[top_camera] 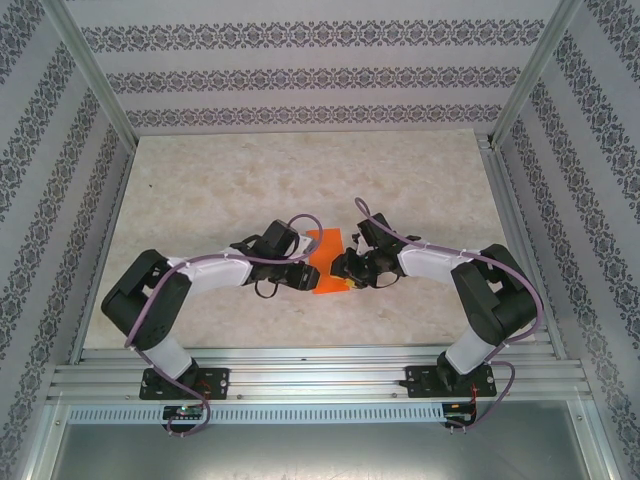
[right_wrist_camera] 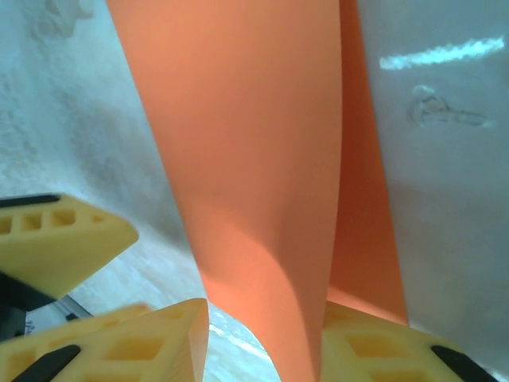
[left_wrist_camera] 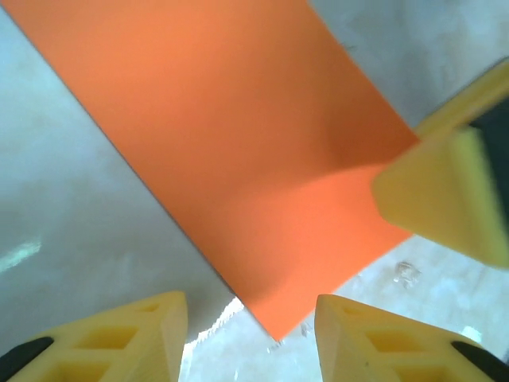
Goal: Fold a paper plane with a square sheet of paper (fold left side to right side)
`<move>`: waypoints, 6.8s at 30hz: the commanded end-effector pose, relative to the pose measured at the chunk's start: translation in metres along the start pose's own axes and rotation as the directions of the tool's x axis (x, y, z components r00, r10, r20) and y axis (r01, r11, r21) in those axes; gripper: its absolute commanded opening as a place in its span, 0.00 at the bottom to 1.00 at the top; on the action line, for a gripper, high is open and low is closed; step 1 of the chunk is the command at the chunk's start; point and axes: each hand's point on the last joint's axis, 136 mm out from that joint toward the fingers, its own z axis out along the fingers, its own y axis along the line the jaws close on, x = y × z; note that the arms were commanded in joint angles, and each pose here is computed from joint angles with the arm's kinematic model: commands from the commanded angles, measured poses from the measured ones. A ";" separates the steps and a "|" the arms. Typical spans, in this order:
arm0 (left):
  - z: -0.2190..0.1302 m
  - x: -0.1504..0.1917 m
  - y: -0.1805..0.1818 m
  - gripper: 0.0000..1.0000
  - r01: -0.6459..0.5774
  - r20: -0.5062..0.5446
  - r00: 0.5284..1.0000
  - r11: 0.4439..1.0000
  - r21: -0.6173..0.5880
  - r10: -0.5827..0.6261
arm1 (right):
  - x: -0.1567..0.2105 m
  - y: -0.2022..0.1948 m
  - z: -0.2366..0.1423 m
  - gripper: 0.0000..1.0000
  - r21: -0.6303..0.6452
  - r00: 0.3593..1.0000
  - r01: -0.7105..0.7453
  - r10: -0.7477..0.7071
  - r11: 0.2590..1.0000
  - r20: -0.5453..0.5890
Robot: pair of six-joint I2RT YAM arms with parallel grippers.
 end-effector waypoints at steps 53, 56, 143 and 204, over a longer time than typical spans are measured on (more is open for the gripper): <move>0.013 -0.015 -0.075 0.58 -0.370 0.196 0.902 0.923 -0.104 0.384 | -0.041 0.045 -0.016 0.34 -0.138 0.996 -0.079 0.082 0.987 0.017; 0.015 -0.017 -0.076 0.45 -0.371 0.197 0.902 0.923 -0.100 0.384 | -0.040 0.046 -0.016 0.33 -0.142 0.996 -0.081 0.084 0.987 0.019; 0.020 -0.032 0.017 0.00 -0.114 0.145 0.984 0.992 0.057 0.104 | 0.015 -0.058 0.011 0.10 0.195 0.992 0.096 -0.079 0.976 -0.094; 0.013 -0.038 0.035 0.00 -0.087 0.178 0.980 0.995 -0.040 0.092 | 0.021 -0.066 0.019 0.11 0.233 0.988 0.100 -0.070 0.967 -0.135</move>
